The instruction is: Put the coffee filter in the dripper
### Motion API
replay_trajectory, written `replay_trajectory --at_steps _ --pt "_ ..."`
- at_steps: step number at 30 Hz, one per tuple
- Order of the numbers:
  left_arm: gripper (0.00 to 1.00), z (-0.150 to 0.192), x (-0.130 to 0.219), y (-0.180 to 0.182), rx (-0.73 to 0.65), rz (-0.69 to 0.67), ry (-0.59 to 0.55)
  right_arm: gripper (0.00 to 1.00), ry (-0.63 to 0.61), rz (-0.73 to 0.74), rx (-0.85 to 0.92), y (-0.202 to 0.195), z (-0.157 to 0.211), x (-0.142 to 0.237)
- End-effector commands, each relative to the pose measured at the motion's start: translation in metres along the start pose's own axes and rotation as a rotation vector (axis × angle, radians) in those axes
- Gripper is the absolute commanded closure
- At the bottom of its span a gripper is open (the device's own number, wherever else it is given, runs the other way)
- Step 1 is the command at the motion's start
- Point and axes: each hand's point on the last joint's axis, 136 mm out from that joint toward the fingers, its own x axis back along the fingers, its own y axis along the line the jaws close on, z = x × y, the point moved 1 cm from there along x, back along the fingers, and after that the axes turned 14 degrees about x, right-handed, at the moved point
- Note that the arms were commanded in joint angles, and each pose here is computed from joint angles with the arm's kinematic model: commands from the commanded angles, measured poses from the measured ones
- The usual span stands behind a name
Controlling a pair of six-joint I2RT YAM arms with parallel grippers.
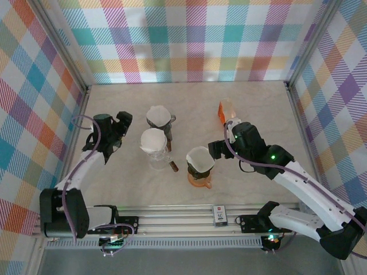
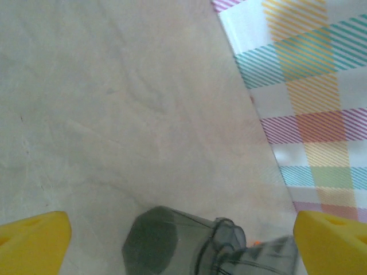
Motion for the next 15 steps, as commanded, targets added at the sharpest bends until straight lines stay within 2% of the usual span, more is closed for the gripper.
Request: replay_trajectory --at_steps 1,7,11,15 --pt "0.00 -0.022 0.021 -0.004 -0.177 -0.096 -0.113 0.01 -0.038 0.052 -0.012 -0.009 -0.005 -0.002" --pt "0.00 -0.033 0.035 -0.013 -0.582 -0.163 -0.343 0.01 -0.056 0.095 -0.014 -0.016 -0.004 -0.005" --pt "0.00 -0.044 0.023 -0.003 -0.693 -0.238 -0.421 0.01 -0.079 0.115 -0.017 -0.019 -0.005 -0.006" --pt "0.00 -0.048 -0.008 0.017 -0.810 -0.335 -0.443 0.01 -0.088 0.113 -0.002 -0.018 -0.005 -0.007"
